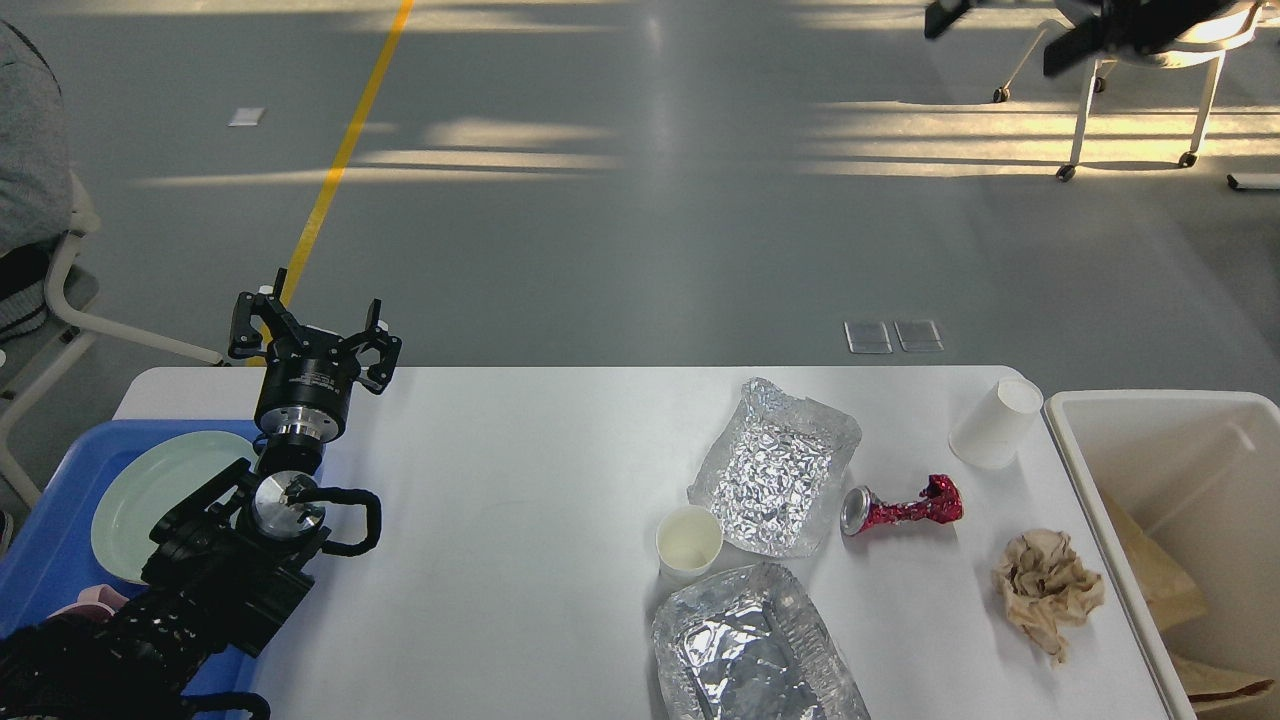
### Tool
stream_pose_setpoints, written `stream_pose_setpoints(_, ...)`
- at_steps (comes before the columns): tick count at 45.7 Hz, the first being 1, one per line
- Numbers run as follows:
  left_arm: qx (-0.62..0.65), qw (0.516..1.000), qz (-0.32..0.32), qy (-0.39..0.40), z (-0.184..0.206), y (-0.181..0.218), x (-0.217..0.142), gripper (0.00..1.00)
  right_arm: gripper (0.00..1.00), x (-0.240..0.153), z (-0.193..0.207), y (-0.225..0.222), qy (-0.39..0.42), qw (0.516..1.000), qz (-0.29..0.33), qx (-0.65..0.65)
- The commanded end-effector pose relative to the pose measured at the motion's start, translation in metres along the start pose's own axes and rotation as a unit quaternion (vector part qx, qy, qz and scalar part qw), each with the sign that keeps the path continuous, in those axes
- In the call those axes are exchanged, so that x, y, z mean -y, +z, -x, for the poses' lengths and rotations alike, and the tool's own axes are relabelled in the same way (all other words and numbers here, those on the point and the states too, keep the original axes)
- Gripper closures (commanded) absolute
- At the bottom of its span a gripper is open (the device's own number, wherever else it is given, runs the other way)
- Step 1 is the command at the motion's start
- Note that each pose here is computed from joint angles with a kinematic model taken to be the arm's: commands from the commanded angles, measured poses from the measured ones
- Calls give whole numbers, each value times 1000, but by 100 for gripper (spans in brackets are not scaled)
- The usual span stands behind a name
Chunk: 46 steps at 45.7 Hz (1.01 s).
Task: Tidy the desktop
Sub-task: 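Raise the empty right gripper out of the white bin, then lower the right gripper onto the crumpled brown paper and grasp it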
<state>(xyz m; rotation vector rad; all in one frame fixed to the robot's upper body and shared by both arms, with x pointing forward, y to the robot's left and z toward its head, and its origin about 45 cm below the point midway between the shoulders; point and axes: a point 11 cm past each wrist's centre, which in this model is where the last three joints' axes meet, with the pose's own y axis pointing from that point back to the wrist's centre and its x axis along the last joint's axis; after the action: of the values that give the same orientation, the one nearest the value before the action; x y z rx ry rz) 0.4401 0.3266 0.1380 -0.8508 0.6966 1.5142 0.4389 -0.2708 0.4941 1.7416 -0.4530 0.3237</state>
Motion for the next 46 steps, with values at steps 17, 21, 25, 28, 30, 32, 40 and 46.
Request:
stream_pose_setpoints(17,0,1000,0,0,0,0,0,0,3,166,143,136,-240,961,133,36)
stream_pose_setpoints(21,0,1000,0,0,0,0,0,0,3,188,166,159,-232,958,164,22)
stream_pose_setpoints(25,0,1000,0,0,0,0,0,0,3,207,189,180,-221,957,189,8)
stream_pose_setpoints(28,0,1000,0,0,0,0,0,0,3,218,202,191,-213,957,198,3)
stream_pose_setpoints(30,0,1000,0,0,0,0,0,0,3,224,211,196,-211,957,201,5)
stream_pose_setpoints(32,0,1000,0,0,0,0,0,0,3,228,219,200,-210,956,203,7)
stream_pose_setpoints(40,0,1000,0,0,0,0,0,0,3,247,247,221,-182,959,217,15)
stream_pose_setpoints(46,1,1000,0,0,0,0,0,0,3,257,259,225,-162,962,219,15)
